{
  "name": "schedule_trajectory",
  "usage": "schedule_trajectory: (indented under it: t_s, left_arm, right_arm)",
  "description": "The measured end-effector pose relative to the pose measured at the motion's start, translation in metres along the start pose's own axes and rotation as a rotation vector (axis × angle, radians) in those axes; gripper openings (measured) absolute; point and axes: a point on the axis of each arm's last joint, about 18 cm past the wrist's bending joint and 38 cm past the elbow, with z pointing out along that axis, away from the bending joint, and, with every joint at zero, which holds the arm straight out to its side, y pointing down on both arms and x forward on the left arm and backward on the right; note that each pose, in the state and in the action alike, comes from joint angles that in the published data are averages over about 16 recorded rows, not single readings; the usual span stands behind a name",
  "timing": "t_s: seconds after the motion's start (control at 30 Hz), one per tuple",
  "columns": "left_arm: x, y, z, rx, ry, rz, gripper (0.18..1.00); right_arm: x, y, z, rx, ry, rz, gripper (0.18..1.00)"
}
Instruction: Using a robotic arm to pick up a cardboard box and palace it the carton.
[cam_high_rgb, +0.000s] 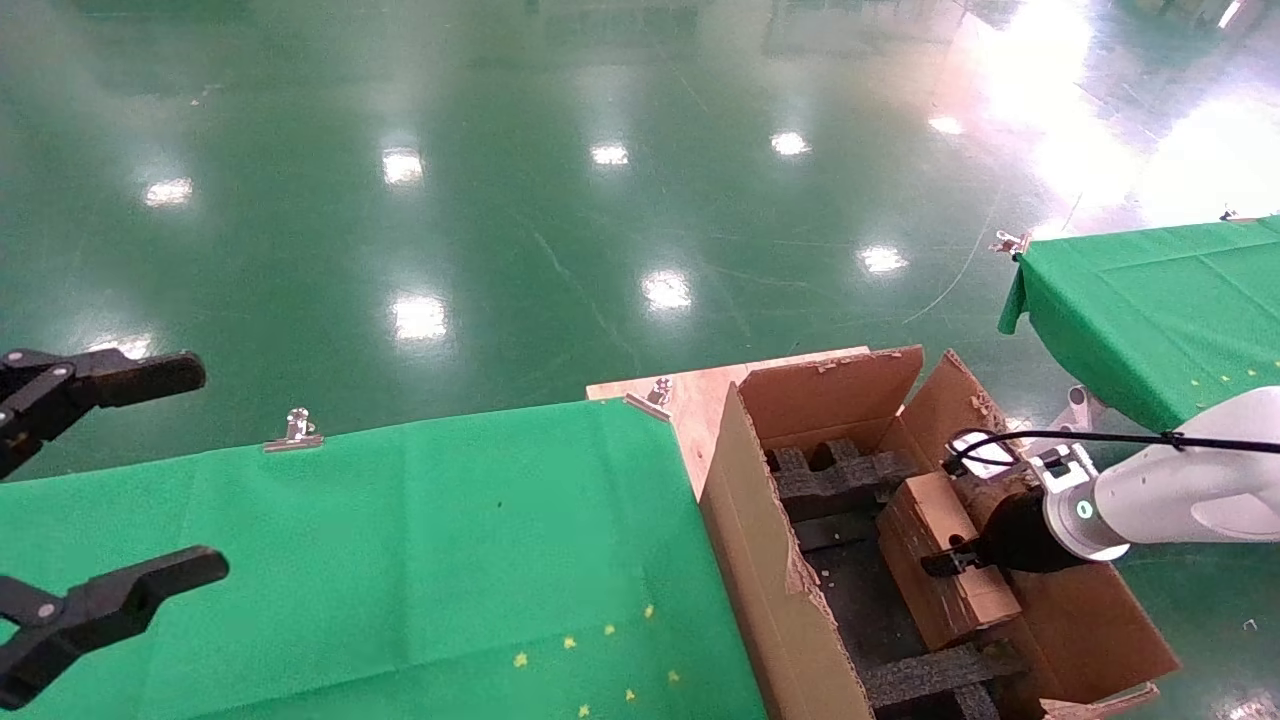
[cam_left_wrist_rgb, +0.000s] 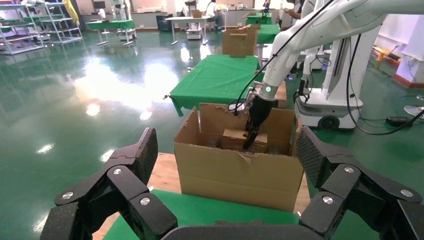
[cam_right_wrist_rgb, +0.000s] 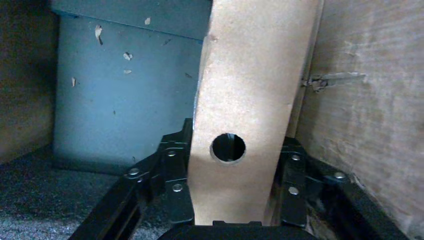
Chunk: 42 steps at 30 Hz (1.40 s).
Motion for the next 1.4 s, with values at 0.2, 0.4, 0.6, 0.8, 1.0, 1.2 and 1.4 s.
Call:
schedule_trajectory:
  t_s: [0.2, 0.4, 0.6, 0.8, 1.0, 1.2, 1.4]
  left_arm:
    - [0.0, 0.0, 0.0, 0.0, 0.0, 0.0, 1.001]
    - [0.0, 0.0, 0.0, 0.0, 0.0, 0.0, 1.001]
    - [0.0, 0.0, 0.0, 0.0, 0.0, 0.0, 1.001]
    - [0.0, 0.0, 0.0, 0.0, 0.0, 0.0, 1.001]
    - [0.0, 0.0, 0.0, 0.0, 0.0, 0.0, 1.001]
    - [0.0, 0.0, 0.0, 0.0, 0.0, 0.0, 1.001]
    - [0.0, 0.0, 0.0, 0.0, 0.0, 0.0, 1.001]
  right_arm:
    - [0.002, -0.004, -0.005, 0.009, 0.003, 0.0, 0.554]
    - [0.006, -0.013, -0.013, 0.038, 0.008, -0.001, 0.682]
    - [0.01, -0.033, -0.03, 0.101, 0.013, -0.008, 0.807]
    - [0.01, -0.065, -0.058, 0.207, 0.0, -0.026, 0.904]
    - [-0.004, -0.098, -0.1, 0.342, -0.074, -0.069, 0.964]
    - [-0.035, -0.116, -0.147, 0.464, -0.242, -0.116, 0.993]
    - [-0.068, -0.117, -0.186, 0.546, -0.462, -0.139, 1.0]
